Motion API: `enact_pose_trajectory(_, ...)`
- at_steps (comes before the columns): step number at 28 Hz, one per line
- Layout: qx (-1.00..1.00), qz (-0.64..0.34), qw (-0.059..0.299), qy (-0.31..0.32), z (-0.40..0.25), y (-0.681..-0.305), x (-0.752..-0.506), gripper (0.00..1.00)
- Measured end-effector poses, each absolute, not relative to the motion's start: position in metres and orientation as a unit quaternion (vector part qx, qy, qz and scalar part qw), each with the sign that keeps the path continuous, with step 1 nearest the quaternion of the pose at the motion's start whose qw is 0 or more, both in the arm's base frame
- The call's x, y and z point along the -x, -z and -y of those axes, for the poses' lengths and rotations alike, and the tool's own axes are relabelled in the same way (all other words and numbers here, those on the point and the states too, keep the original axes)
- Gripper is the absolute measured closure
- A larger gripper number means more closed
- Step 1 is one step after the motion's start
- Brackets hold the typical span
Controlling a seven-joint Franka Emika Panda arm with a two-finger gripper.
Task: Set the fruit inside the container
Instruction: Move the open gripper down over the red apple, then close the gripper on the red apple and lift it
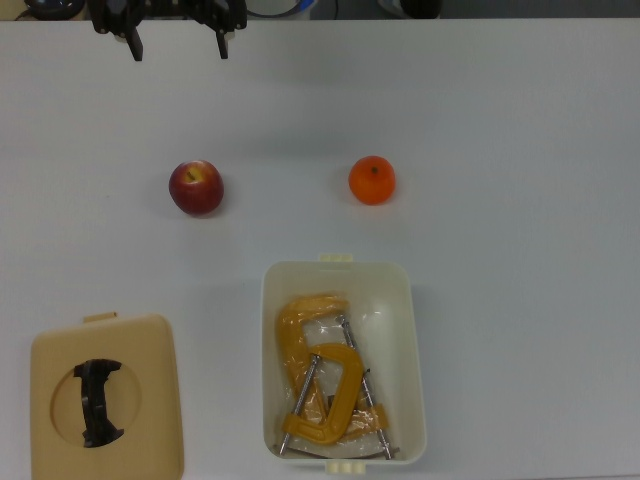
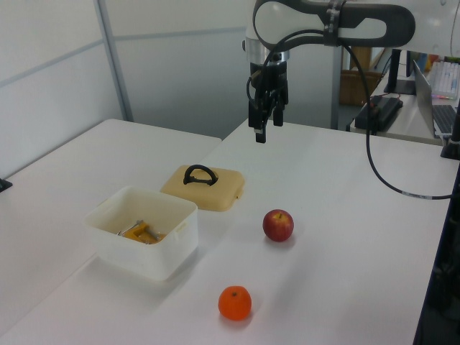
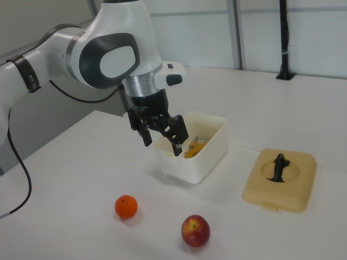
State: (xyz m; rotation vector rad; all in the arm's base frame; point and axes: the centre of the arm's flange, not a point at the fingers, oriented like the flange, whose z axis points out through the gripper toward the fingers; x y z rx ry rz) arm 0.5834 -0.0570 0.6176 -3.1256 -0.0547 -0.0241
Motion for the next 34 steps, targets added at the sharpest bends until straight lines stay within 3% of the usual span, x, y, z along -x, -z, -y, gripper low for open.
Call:
enact_pose_trajectory(5,1.000,0.018,0.007,0.013,0.056,-0.606,-0.587,0.00)
enact_pose_trajectory(10,1.000,0.013,0.002,0.022,0.062,-0.566,-0.595,0.00)
enact_pose_trajectory(21,0.997,0.014,-0.077,0.018,0.035,-0.444,-0.594,0.00)
enact_pose_trajectory(34,0.993,0.038,-0.112,0.010,0.036,-0.387,-0.587,0.00)
